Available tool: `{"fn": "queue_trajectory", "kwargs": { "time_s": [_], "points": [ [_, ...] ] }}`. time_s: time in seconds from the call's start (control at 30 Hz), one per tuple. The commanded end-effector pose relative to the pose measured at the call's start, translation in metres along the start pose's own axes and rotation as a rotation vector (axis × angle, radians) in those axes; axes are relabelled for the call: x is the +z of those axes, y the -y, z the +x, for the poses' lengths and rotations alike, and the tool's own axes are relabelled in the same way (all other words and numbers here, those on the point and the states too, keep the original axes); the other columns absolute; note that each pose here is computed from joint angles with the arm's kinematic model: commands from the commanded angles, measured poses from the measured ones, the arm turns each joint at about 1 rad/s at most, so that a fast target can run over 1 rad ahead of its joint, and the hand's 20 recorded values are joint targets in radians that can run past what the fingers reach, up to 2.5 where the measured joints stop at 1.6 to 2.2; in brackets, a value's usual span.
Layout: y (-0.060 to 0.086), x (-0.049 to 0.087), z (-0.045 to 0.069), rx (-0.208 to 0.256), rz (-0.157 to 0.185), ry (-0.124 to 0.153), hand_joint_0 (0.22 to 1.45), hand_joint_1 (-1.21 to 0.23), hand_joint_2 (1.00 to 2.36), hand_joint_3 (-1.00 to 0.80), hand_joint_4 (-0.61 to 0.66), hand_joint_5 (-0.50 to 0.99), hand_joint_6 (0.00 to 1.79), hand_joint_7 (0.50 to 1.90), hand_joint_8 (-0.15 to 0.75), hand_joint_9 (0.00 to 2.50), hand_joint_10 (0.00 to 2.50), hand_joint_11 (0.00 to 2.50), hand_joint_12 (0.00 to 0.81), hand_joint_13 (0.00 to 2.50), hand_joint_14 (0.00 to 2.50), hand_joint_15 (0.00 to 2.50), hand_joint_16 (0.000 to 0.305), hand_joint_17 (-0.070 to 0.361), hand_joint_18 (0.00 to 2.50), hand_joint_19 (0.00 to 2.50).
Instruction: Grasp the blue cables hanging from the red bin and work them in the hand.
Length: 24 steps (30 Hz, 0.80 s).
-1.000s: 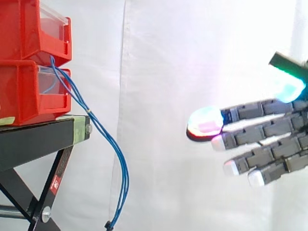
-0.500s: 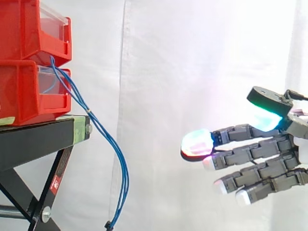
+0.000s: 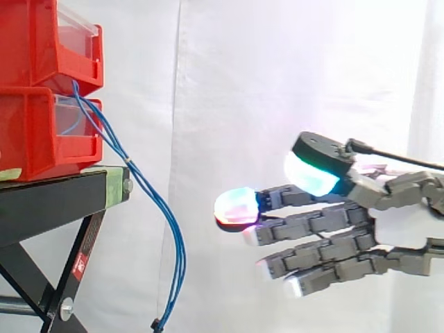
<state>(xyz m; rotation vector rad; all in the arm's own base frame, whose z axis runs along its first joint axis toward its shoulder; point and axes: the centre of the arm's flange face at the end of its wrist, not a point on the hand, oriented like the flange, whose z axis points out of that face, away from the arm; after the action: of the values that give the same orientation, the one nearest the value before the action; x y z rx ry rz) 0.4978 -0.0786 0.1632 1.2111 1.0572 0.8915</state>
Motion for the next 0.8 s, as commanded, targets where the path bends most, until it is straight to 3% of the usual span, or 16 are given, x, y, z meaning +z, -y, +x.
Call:
{"fn": "queue_trajectory", "kwargs": {
  "time_s": [0.0, 0.17, 0.3, 0.53, 0.77],
  "points": [
    [0.0, 0.016, 0.012, 0.006, -0.01, -0.001, 0.82, -0.52, 1.01, -0.89, 0.19, -0.27, 0.0, 0.64, 0.215, 0.28, 0.0, 0.06, 0.399, 0.3, 0.01, 0.25, 0.057, 0.129, 0.31, 0.4],
    [0.006, 0.032, 0.026, 0.01, -0.013, -0.011, 0.82, -0.52, 1.0, -0.88, 0.19, -0.27, 0.0, 0.64, 0.223, 0.28, 0.0, 0.08, 0.394, 0.3, 0.01, 0.24, 0.056, 0.127, 0.3, 0.39],
    [0.0, 0.039, 0.035, 0.006, -0.027, -0.014, 0.82, -0.52, 1.0, -0.88, 0.19, -0.27, 0.0, 0.64, 0.225, 0.29, 0.0, 0.07, 0.392, 0.3, 0.01, 0.24, 0.056, 0.126, 0.3, 0.38],
    [-0.005, 0.039, 0.048, -0.018, -0.034, -0.01, 0.82, -0.52, 1.0, -0.88, 0.19, -0.28, 0.0, 0.64, 0.231, 0.29, 0.0, 0.09, 0.384, 0.29, 0.01, 0.23, 0.054, 0.122, 0.28, 0.36],
    [-0.006, 0.035, 0.062, -0.041, -0.032, -0.009, 0.83, -0.53, 1.0, -0.87, 0.19, -0.27, 0.0, 0.64, 0.258, 0.31, 0.0, 0.06, 0.312, 0.27, 0.0, 0.14, 0.041, 0.093, 0.23, 0.21]
  ]
}}
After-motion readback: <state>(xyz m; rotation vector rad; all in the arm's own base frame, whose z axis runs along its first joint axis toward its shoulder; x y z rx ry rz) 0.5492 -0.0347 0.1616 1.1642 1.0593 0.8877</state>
